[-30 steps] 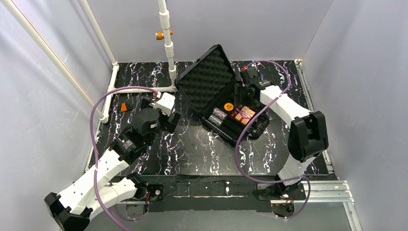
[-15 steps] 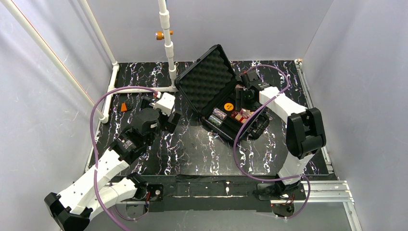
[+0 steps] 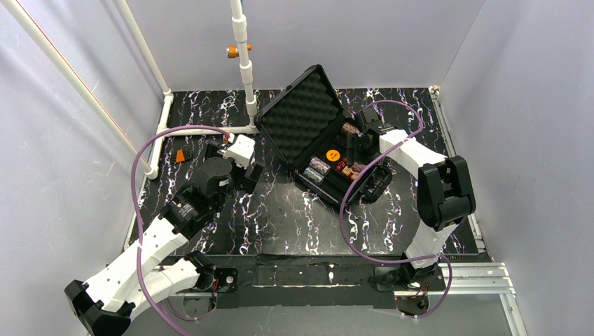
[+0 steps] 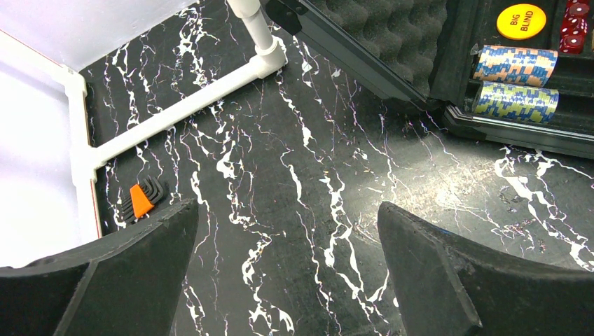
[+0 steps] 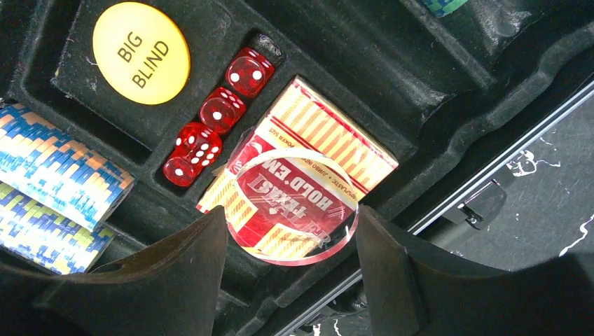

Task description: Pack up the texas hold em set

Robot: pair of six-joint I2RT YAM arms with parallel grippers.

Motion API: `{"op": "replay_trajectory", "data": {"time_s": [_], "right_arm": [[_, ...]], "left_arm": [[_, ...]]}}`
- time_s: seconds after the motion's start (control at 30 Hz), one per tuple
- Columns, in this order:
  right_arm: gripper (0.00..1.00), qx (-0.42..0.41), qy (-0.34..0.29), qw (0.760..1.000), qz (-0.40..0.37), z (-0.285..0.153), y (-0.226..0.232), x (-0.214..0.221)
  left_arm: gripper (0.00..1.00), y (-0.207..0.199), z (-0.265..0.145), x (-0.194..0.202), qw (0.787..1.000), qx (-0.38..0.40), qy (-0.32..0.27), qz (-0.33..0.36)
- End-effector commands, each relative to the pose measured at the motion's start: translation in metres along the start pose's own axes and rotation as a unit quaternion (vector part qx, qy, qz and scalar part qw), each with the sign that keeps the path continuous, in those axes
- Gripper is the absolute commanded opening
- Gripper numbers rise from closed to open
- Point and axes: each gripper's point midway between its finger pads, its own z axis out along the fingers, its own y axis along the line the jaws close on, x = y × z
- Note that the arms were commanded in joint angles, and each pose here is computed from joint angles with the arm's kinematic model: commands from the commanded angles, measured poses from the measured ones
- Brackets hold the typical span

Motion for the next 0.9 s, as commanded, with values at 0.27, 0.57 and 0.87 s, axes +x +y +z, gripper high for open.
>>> {"op": "replay_trajectory", "data": {"time_s": [0.27, 0.57, 0.87], "right_arm": [[0.27, -0.015, -0.013, 1.0, 0.005, 0.001, 0.0, -0.009], [0.79, -0.005, -0.02, 1.0, 0.009, -0.005, -0.006, -0.008], [0.98, -0.007, -0.041, 0.999, 0.009, -0.023, -0.005, -0.02]], "left_arm": [[0.99, 0.003, -0.004, -0.005, 1.0, -0.002, -0.008, -0.002], [0.99, 0.002, -0.003, -0.005, 1.0, 0.001, -0.008, -0.002], [0.99, 0.002, -0.002, -0.003, 1.0, 0.0, -0.006, -0.001]]}}
